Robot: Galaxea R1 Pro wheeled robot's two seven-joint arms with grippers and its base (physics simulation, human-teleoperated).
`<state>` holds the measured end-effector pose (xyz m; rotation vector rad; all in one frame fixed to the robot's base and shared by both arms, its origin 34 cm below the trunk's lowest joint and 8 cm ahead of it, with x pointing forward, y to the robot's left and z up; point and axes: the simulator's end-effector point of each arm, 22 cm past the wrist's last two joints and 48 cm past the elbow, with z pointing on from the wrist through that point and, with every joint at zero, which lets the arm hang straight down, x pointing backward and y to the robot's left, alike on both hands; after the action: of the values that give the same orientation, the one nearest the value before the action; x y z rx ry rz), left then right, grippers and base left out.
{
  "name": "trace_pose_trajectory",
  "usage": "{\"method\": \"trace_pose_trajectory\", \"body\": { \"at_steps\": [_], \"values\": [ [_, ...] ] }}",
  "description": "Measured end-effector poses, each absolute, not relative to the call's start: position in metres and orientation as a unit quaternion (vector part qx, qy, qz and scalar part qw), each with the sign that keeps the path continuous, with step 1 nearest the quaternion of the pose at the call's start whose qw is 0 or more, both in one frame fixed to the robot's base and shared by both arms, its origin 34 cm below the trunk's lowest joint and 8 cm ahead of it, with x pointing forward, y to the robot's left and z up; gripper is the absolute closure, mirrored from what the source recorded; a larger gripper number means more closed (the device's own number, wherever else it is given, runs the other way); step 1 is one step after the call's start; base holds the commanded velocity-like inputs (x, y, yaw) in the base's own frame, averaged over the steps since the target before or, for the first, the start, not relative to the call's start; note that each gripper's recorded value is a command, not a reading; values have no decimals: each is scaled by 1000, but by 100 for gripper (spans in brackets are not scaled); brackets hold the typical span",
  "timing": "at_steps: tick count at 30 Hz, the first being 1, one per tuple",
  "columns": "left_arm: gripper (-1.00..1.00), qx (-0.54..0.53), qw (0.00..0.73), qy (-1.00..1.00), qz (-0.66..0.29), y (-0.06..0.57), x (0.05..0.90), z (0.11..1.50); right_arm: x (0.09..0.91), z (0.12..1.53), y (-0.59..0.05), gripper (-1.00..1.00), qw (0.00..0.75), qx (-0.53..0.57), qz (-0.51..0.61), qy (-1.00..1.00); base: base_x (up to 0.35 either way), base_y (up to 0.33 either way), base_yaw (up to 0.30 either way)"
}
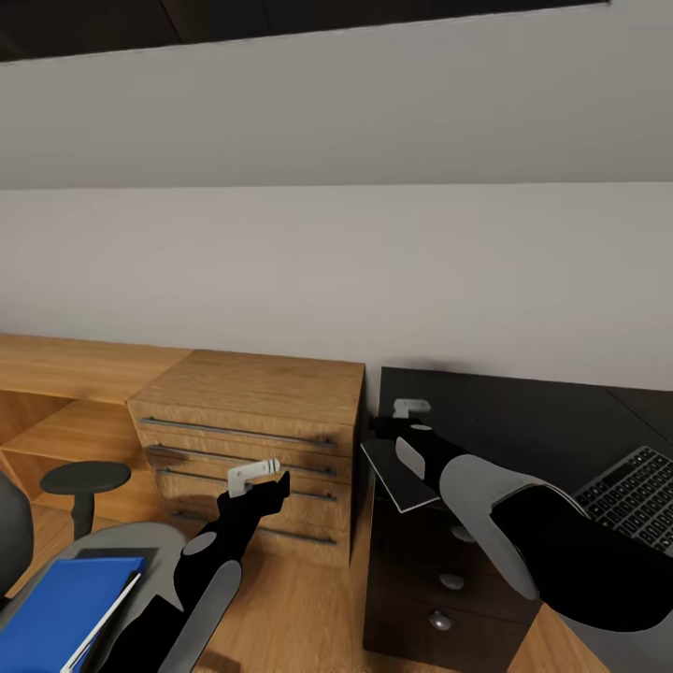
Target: In the bedroom, organize the workspace by keeping the computer under the desk, ensuring the monitor is on the desk, placing the keyboard on the desk next to the monitor, placing the mouse on the desk next to the keyboard, moving the folder from the swivel chair onto the desk next to the mouse, stacking the notebook on top of the folder with the pen on top of the notebook, and positioning the swivel chair next to the desk.
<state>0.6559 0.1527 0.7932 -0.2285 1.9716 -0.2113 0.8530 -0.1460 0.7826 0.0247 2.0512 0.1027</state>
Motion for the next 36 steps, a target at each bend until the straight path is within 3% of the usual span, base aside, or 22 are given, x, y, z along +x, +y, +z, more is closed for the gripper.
{"method": "trace_pose_trajectory", "body": {
  "at_steps": [36],
  "values": [
    [-100, -98, 521, 844, -86, 153, 658, 766, 855, 746, -148, -100, 495, 14, 40, 868, 0, 0, 0]
  ]
}}
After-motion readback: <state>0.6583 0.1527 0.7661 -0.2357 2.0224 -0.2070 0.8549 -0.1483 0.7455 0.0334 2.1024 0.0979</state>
